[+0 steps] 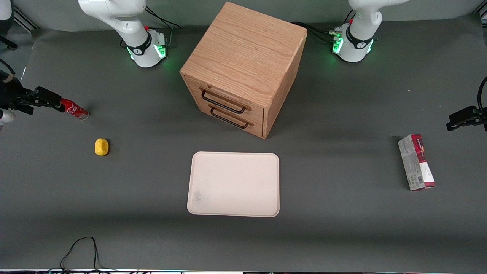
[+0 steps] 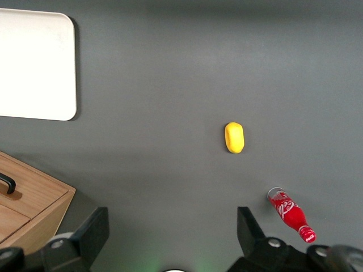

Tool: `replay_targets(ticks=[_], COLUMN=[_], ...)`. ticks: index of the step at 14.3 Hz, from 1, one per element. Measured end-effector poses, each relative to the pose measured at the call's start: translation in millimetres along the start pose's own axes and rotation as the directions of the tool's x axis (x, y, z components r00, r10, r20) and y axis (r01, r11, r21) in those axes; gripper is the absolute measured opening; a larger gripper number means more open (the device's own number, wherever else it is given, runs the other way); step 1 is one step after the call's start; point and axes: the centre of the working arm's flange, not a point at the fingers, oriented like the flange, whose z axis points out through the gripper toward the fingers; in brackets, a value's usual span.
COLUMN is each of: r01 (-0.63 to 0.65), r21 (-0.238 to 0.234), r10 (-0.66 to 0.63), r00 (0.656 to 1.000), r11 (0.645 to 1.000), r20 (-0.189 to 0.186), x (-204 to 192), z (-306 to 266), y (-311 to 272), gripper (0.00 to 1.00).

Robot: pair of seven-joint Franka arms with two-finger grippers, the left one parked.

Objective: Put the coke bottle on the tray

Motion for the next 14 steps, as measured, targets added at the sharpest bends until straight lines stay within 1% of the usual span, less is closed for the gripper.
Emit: replay_targets(ticks=[2, 4, 6, 8, 12, 14], r01=[-0.001, -0.005, -0.021, -0.043, -0.044, -0.031], r21=[-0.002, -0.013, -0.023, -0.019, 0.01, 0.013], r10=[0.001, 0.006, 0.021, 0.043, 0.044, 0.032], r00=[1.0, 1.0, 1.0, 0.999, 0.999, 0.999], r11=[1.0, 1.0, 1.0, 0.999, 0.999, 0.999], r20=[0.002, 0.002, -0.006, -0.011, -0.025, -0.022], x=[0, -3, -13, -30, -77, -101], z=[0, -2, -9, -17, -24, -20], y=[1, 4, 13, 29, 95, 140], gripper=[1.0, 1.0, 1.0, 1.0, 1.0, 1.0])
